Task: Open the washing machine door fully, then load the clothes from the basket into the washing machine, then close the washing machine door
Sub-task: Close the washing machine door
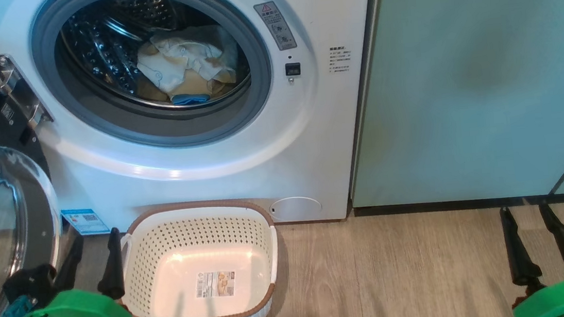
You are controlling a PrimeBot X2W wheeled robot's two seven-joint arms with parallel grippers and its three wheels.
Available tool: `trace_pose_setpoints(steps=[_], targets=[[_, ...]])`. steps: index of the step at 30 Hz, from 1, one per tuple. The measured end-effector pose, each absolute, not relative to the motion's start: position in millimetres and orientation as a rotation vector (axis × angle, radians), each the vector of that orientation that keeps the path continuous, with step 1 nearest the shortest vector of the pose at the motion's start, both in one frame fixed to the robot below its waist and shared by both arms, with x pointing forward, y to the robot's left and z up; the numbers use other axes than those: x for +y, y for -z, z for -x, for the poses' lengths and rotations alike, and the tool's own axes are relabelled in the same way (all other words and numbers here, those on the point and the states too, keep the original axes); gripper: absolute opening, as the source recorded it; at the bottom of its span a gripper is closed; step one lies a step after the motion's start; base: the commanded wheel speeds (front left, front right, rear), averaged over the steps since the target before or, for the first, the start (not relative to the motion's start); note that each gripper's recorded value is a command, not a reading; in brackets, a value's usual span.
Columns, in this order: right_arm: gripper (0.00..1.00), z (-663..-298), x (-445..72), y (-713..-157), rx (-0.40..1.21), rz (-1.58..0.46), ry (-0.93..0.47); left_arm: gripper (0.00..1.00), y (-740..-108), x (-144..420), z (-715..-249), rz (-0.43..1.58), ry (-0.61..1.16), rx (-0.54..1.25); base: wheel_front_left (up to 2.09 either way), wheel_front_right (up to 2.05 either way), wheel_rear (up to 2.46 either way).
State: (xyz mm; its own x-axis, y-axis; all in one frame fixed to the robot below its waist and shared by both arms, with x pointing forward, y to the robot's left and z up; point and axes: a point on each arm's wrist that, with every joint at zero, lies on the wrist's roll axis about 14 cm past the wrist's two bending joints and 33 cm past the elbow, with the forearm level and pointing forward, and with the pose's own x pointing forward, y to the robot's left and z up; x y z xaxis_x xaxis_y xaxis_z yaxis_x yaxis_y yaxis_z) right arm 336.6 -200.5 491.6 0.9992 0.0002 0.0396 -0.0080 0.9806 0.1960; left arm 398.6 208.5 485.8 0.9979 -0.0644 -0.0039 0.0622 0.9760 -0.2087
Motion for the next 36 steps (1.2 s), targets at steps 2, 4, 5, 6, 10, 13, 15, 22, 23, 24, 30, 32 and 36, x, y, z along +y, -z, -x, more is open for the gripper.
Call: trace_pose_setpoints(steps=[2,4,5,6,10,13,15,22,23,24,30,32,36], targets=[[1.00,-336.5,-201.0,-490.7,-0.037,-0.197,-0.002,1.00,-485.6,208.6,-398.6,0.210,0.063,0.011,-0.08,0.08,0.00],[1.00,-336.5,-201.3,-490.6,-0.037,-0.198,-0.001,1.00,-485.2,209.2,-398.4,0.210,0.062,0.012,-0.35,0.35,0.00],[1.00,-336.5,-201.5,-490.8,-0.037,-0.198,-0.001,1.00,-484.9,209.7,-398.2,0.209,0.060,0.013,-0.56,0.56,0.00],[1.00,-336.6,-201.6,-490.8,-0.037,-0.198,-0.001,1.00,-484.8,209.9,-398.0,0.210,0.059,0.014,-0.70,0.70,0.00],[1.00,-336.9,-200.8,-491.1,-0.038,-0.198,-0.003,1.00,-484.9,210.9,-397.4,0.209,0.057,0.013,-0.97,0.97,0.00],[1.00,-337.6,-199.7,-490.8,-0.037,-0.199,-0.006,1.00,-485.7,212.1,-397.6,0.209,0.054,0.011,-1.38,1.38,0.00],[1.00,-337.8,-199.3,-490.8,-0.037,-0.199,-0.007,1.00,-486.1,212.9,-397.4,0.209,0.052,0.010,-1.72,1.72,0.00],[1.00,-337.9,-199.1,-490.7,-0.036,-0.199,-0.008,1.00,-486.0,214.4,-397.1,0.206,0.050,0.010,-2.09,2.09,0.00],[1.00,-337.8,-199.0,-490.7,-0.037,-0.200,-0.008,1.00,-486.0,214.6,-397.1,0.205,0.050,0.010,-2.13,2.13,0.00],[1.00,-337.7,-199.1,-490.8,-0.037,-0.200,-0.007,1.00,-486.0,214.4,-397.2,0.205,0.050,0.010,-2.13,2.13,0.00],[1.00,-335.8,-200.3,-489.5,-0.034,-0.202,-0.001,1.00,-486.6,212.4,-398.1,0.204,0.056,0.009,-1.79,1.79,0.00],[1.00,-334.2,-200.7,-488.0,-0.029,-0.202,0.001,1.00,-486.6,211.6,-398.2,0.202,0.059,0.010,-1.24,1.24,0.00],[1.00,-330.4,-201.4,-483.3,-0.015,-0.204,0.006,1.00,-485.5,211.5,-397.4,0.202,0.059,0.013,-0.83,0.83,0.00]])
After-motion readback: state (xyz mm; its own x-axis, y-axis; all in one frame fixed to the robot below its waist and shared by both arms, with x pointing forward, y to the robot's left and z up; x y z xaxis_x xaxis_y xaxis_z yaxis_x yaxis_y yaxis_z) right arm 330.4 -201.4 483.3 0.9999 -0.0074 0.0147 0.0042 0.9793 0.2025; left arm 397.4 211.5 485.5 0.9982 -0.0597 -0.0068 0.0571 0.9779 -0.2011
